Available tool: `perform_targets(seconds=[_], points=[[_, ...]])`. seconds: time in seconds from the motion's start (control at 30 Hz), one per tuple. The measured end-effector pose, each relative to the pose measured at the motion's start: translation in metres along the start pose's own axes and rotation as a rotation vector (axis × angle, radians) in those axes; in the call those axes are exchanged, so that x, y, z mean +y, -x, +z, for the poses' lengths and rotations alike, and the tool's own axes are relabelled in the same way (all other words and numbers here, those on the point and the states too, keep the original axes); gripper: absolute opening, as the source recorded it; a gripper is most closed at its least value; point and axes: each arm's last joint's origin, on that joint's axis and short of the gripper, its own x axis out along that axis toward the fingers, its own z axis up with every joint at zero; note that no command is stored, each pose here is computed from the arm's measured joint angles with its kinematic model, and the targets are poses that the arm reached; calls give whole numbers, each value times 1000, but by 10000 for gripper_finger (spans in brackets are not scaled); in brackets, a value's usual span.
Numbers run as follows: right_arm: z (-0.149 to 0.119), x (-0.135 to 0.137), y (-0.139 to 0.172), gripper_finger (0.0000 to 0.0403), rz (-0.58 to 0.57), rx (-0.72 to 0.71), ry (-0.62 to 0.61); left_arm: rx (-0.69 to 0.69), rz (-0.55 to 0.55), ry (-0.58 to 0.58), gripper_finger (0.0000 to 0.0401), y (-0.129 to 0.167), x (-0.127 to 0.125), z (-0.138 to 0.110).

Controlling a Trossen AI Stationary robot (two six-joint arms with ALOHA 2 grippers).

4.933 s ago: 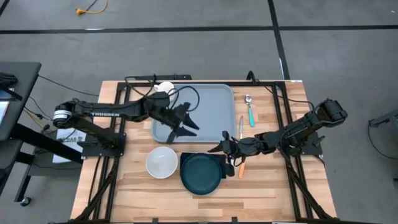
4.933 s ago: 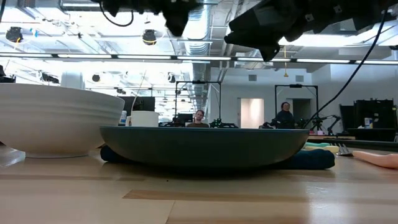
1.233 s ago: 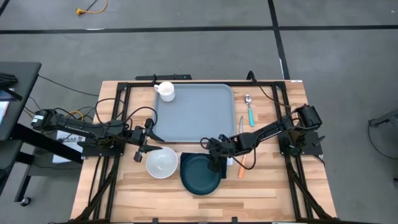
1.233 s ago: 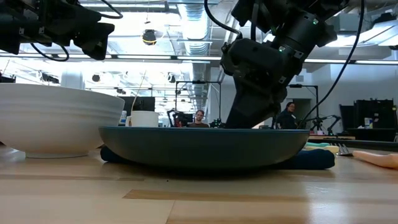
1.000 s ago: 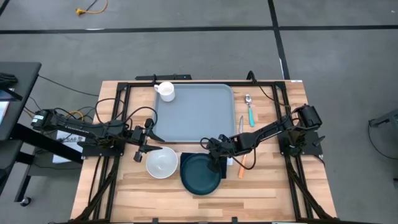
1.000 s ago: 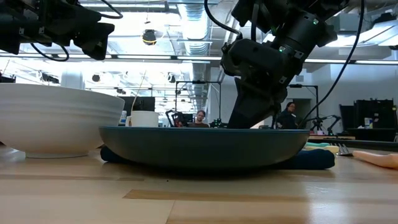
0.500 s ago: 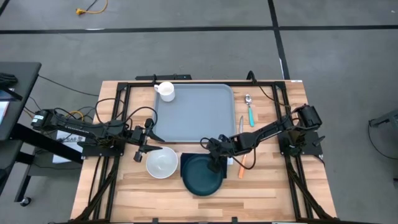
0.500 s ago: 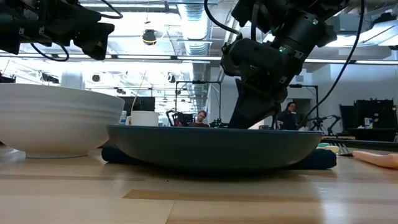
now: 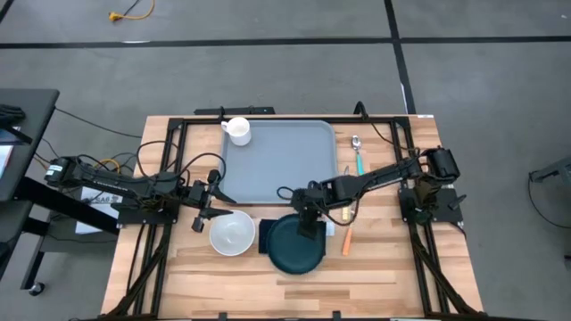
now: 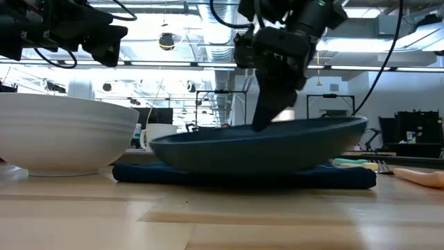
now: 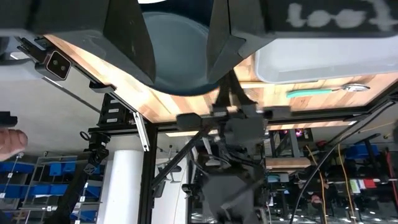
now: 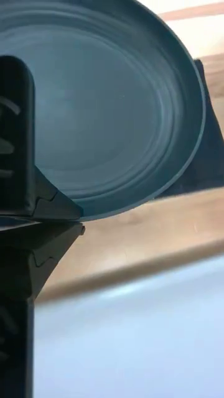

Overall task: Set up tray
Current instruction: Put the black plate on the bottom left of the white mug

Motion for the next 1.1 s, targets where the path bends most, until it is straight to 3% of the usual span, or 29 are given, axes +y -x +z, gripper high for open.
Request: perform_targets(seconds=[0.3, 0.53, 0.8, 0.97, 1.1], points=[[33, -37, 33, 1, -29, 72, 51, 1, 0, 1, 132, 0, 0, 0], [66, -83, 56, 1, -78, -66, 44, 1, 0, 2, 132, 0, 0, 0], [79, -150, 67, 1, -180, -195, -182, 1, 0, 6, 132, 0, 0, 0], [84, -177, 49, 1, -190, -241, -331, 0, 0, 5, 132, 0, 0, 0], [89, -187, 28, 1, -155, -228, -380, 2, 0, 5, 132, 0, 0, 0]])
